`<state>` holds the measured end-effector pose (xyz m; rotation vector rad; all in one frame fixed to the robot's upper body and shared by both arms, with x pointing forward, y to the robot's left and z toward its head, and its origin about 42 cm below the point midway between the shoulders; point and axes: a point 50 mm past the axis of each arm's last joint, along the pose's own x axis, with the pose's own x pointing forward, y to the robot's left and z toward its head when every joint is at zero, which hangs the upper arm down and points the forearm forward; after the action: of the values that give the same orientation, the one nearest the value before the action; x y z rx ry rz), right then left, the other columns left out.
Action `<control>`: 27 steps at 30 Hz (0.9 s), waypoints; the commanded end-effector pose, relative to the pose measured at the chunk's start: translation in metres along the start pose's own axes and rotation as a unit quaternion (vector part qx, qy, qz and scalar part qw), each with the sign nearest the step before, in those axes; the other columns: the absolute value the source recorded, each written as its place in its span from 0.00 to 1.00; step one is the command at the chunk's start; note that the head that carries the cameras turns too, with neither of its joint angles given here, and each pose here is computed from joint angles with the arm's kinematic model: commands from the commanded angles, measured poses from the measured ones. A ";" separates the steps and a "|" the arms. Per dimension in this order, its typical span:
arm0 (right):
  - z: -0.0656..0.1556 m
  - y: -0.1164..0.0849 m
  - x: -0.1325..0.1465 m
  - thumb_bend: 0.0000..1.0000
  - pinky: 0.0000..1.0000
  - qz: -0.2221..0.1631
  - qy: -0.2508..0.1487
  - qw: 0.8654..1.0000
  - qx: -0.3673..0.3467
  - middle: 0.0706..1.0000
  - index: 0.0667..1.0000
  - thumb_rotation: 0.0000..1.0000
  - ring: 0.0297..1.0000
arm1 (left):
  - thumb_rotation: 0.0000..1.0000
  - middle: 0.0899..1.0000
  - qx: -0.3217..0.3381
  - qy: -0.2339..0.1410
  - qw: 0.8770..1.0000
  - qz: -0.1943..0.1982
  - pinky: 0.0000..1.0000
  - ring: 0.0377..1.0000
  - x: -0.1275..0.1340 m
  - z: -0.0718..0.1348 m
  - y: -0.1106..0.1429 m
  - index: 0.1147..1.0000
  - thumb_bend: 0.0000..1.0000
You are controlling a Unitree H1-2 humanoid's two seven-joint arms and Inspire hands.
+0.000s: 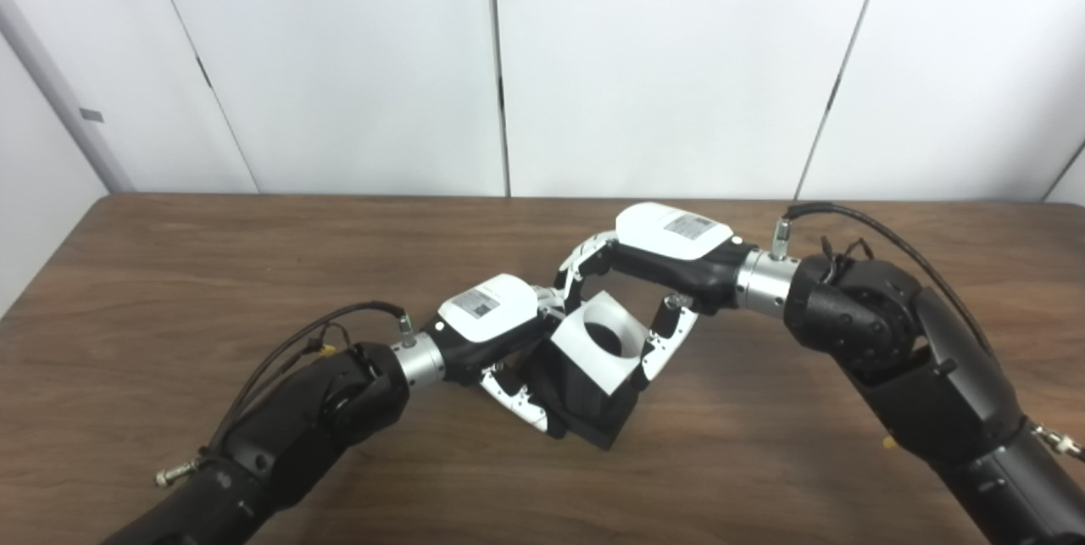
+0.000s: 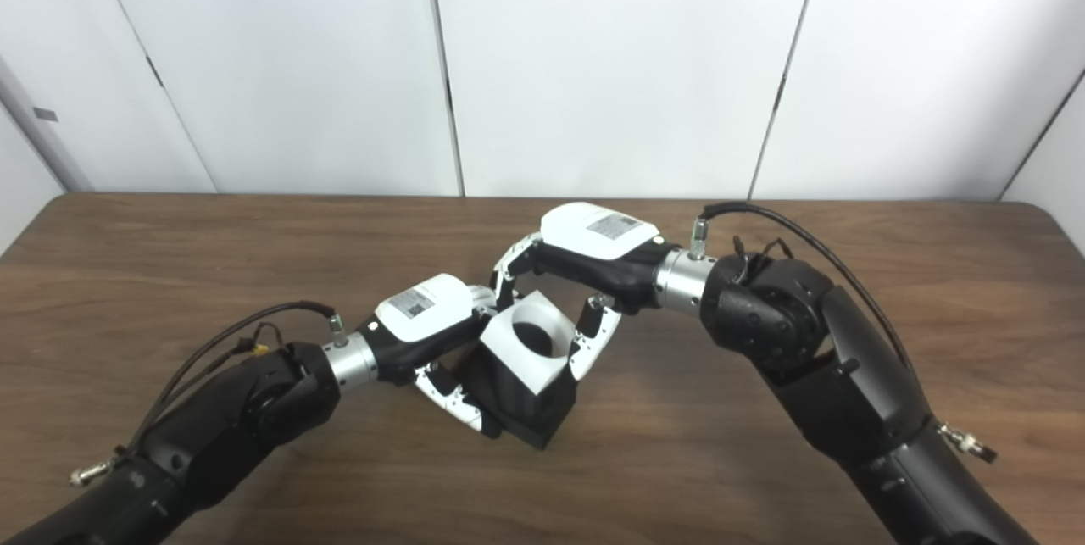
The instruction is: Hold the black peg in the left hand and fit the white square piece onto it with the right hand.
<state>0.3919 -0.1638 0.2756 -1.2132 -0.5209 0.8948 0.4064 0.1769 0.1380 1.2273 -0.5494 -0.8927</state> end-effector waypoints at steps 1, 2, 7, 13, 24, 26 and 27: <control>0.015 -0.022 0.006 0.52 0.71 -0.024 -0.039 0.998 -0.037 0.75 0.44 0.13 0.81 | 0.08 0.87 0.023 0.019 0.995 -0.096 0.85 0.90 -0.003 0.004 -0.036 0.43 0.52; 0.016 -0.022 0.007 0.52 0.71 -0.023 -0.041 0.998 -0.038 0.74 0.44 0.13 0.81 | 0.08 0.87 0.024 0.018 0.995 -0.096 0.85 0.90 -0.003 0.005 -0.036 0.43 0.52; 0.026 -0.025 0.011 0.52 0.72 -0.014 -0.054 0.997 -0.047 0.74 0.44 0.13 0.81 | 0.08 0.87 0.019 0.018 0.995 -0.096 0.84 0.89 -0.002 0.005 -0.036 0.43 0.52; 0.033 -0.026 0.013 0.52 0.74 0.003 -0.057 0.997 -0.051 0.74 0.44 0.14 0.82 | 0.08 0.88 0.020 0.017 0.995 -0.098 0.85 0.90 -0.001 0.005 -0.037 0.43 0.52; 0.027 -0.019 0.009 0.52 0.74 0.047 -0.033 0.996 -0.067 0.74 0.44 0.13 0.81 | 0.08 0.87 0.018 0.016 0.995 -0.098 0.85 0.89 -0.001 0.006 -0.036 0.43 0.52; 0.025 -0.019 0.008 0.52 0.77 0.061 -0.022 0.996 -0.065 0.75 0.45 0.14 0.82 | 0.08 0.87 0.019 0.016 0.995 -0.098 0.84 0.89 -0.002 0.006 -0.036 0.43 0.52; 0.024 -0.019 0.008 0.52 0.77 0.068 -0.016 0.995 -0.065 0.76 0.45 0.15 0.82 | 0.08 0.87 0.020 0.016 0.995 -0.098 0.84 0.89 -0.002 0.006 -0.036 0.43 0.52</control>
<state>0.3846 -0.1456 0.2812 -1.3174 -0.5029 0.9995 0.4062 0.1746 0.1380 1.2254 -0.5506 -0.8968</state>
